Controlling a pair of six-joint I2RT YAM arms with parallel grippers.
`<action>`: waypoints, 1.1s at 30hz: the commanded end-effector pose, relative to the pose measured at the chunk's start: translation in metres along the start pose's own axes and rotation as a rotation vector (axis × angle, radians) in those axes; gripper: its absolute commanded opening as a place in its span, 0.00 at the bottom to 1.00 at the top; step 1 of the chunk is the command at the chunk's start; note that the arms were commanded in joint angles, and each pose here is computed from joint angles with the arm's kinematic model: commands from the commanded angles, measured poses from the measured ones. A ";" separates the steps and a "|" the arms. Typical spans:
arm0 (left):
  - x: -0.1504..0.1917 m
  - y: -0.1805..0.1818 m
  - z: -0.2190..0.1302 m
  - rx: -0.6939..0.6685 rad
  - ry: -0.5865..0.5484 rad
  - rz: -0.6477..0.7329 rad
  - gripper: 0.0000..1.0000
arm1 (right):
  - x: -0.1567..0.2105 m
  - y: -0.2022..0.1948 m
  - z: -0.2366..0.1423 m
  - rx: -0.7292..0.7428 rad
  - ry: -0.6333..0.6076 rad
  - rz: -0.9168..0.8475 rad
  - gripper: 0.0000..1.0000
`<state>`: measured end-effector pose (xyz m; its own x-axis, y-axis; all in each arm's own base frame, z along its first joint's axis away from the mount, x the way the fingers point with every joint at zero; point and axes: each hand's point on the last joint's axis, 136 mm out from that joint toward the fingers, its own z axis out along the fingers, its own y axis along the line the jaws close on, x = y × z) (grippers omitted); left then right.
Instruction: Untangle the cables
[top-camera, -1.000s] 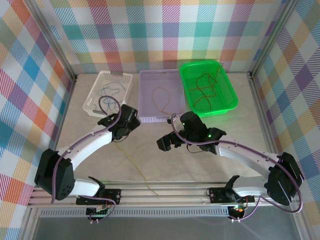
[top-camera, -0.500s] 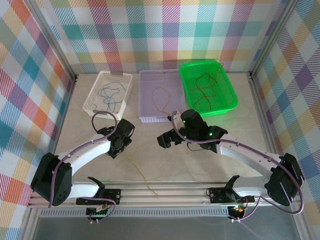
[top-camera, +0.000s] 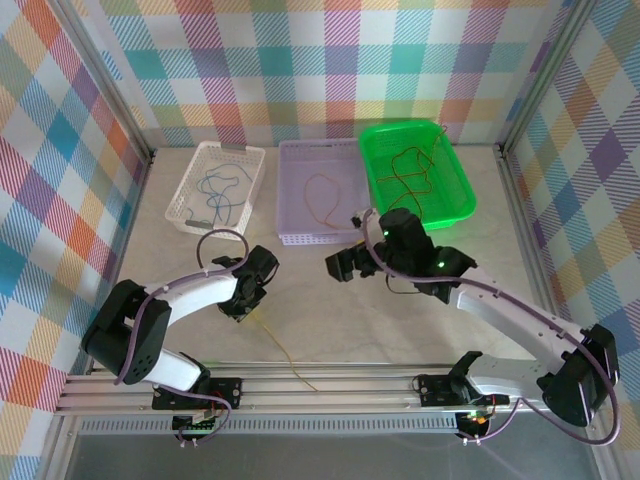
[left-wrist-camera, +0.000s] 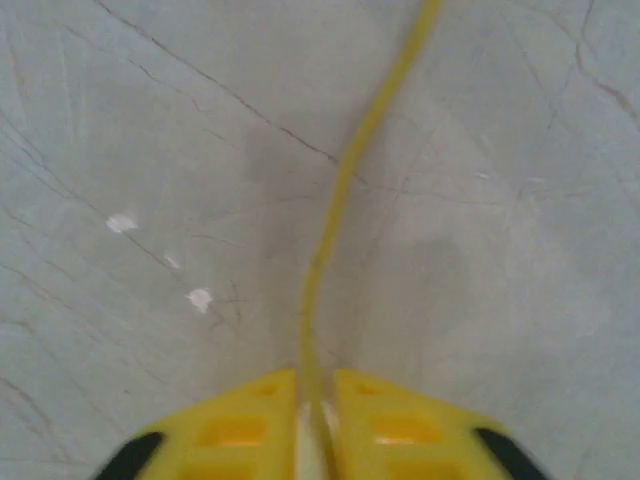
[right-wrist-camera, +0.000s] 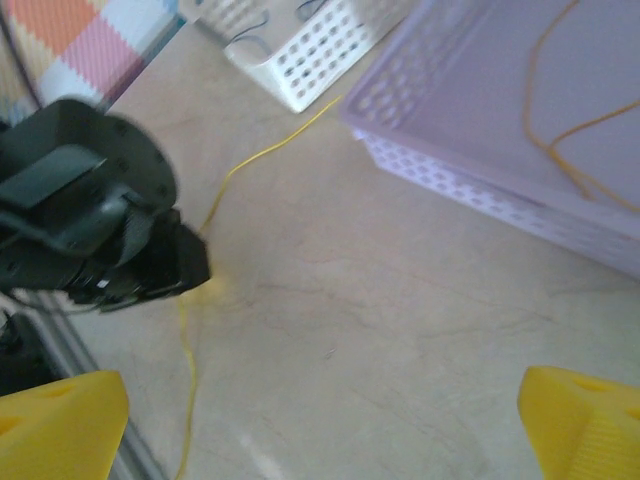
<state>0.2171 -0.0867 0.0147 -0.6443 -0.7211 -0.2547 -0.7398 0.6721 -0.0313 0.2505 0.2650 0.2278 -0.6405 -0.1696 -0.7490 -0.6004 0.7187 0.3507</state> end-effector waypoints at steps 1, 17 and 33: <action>0.004 -0.021 -0.004 0.084 0.024 0.016 0.06 | -0.024 -0.023 -0.024 0.031 -0.063 0.098 1.00; -0.057 -0.152 -0.206 0.668 -0.284 0.464 0.00 | -0.126 -0.146 -0.066 0.160 -0.344 0.487 0.98; -0.162 -0.329 -0.308 0.711 -0.870 0.549 0.00 | -0.163 -0.235 -0.031 0.353 -0.435 0.471 0.97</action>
<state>0.4764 -0.2380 0.3584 -0.3756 -0.2366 -0.8961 0.0424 0.9615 -0.2716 0.4559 0.1176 0.2753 -0.5658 0.4531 -0.6889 -0.0826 0.8001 0.5941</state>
